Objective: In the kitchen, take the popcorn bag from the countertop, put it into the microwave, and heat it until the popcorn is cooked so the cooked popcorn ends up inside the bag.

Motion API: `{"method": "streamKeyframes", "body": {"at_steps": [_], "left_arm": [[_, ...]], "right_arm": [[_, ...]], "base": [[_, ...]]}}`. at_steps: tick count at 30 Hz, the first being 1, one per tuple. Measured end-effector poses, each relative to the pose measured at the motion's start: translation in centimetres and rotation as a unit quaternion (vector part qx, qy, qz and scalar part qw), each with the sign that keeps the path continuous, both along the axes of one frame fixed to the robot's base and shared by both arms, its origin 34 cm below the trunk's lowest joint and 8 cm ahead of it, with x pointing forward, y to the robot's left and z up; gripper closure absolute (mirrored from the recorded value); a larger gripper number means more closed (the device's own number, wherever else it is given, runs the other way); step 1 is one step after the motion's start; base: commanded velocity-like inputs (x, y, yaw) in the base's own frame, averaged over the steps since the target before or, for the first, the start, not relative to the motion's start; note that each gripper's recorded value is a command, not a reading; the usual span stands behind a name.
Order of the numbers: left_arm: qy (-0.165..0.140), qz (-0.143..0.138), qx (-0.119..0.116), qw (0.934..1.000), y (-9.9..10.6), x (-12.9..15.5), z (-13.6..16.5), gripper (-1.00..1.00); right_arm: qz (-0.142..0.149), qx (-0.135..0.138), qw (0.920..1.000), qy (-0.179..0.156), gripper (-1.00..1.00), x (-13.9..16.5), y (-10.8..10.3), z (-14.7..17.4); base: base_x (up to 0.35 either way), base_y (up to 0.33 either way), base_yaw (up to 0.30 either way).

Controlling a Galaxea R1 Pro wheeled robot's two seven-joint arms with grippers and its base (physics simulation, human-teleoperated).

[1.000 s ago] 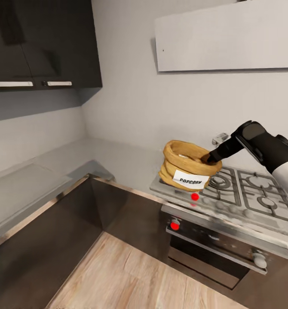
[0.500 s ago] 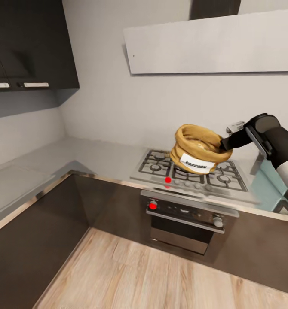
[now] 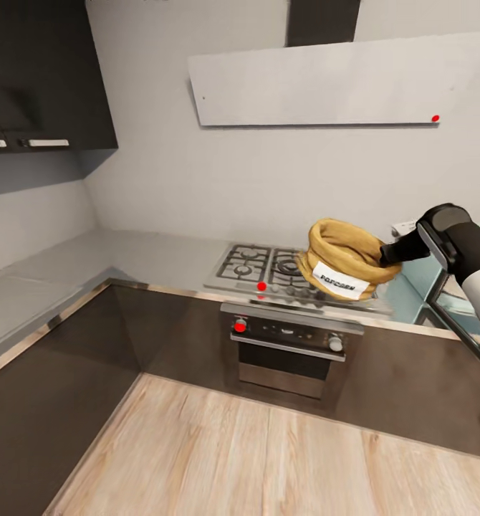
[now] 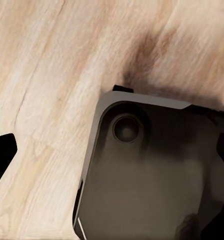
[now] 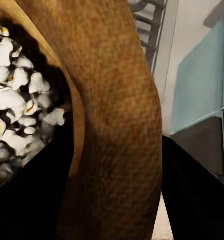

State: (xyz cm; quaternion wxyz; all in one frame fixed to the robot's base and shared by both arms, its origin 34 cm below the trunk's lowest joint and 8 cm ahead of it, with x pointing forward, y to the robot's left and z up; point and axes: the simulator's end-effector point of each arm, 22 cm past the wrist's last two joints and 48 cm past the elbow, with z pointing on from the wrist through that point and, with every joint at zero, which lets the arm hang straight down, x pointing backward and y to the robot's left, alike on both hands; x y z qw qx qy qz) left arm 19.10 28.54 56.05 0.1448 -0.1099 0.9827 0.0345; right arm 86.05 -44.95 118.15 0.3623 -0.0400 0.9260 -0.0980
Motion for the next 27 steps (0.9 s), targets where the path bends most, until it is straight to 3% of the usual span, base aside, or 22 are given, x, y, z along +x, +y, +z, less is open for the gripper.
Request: {"method": "streamKeyframes", "body": {"at_steps": [4, 9, 11, 14, 15, 17, 19, 21, 23, 27], "left_arm": [[0.000, -0.001, 0.000, 1.0000, -0.1, 0.0, 0.0, -1.00], [0.000, -0.001, 0.000, 1.0000, -0.1, 0.0, 0.0, -1.00], [0.000, -0.001, 0.000, 1.0000, -0.1, 0.0, 0.0, -1.00], [0.000, -0.001, -0.001, 1.0000, -0.2, 0.0, 0.0, -1.00], [0.000, -0.001, -0.001, 1.0000, -0.2, 0.0, 0.0, -1.00], [0.000, -0.003, -0.002, 1.0000, -0.3, 0.0, 0.0, -1.00], [0.000, -0.003, -0.002, 1.0000, -0.3, 0.0, 0.0, -1.00], [0.000, -0.003, -0.002, 1.0000, -0.3, 0.0, 0.0, -1.00], [-0.001, 0.000, 0.000, 1.0000, -0.1, 0.0, 0.0, -1.00], [-0.003, 0.003, 0.001, 1.0000, 0.1, 0.2, 0.1, -1.00]], "right_arm": [[-0.017, -0.009, 0.9998, 0.008, 1.00, -0.3, -1.1, -0.7], [-0.032, 0.002, 0.9987, 0.040, 1.00, -1.0, -1.7, -3.4], [-0.027, 0.016, 0.9976, 0.062, 1.00, -1.0, 0.2, -5.4], [-0.005, 0.024, 0.9975, 0.066, 1.00, 0.2, 5.3, -6.3], [-0.013, 0.028, 0.9977, 0.060, 1.00, 0.4, 5.4, -6.0], [-0.060, 0.046, 0.9964, 0.039, 1.00, 0.6, 3.9, -5.4], [-0.092, 0.076, 0.9925, 0.027, 1.00, 1.1, 5.6, -5.4], [-0.132, 0.089, 0.9870, 0.023, 1.00, 1.1, 6.3, -5.6], [-0.189, 0.109, 0.9754, 0.032, 1.00, 0.3, 6.6, -6.4], [-0.291, 0.145, 0.9424, 0.078, 1.00, -2.8, 6.1, -9.3]], "base": [[-0.315, -0.057, 0.000], [-0.315, -0.070, 0.000], [-0.316, -0.071, 0.000], [-0.316, -0.071, 0.000], [-0.316, -0.071, 0.000], [-0.316, -0.071, 0.000], [-0.316, -0.035, 0.000], [-0.324, -0.009, 0.000], [-0.315, -0.002, 0.000], [-0.085, 0.000, 0.000]]}}
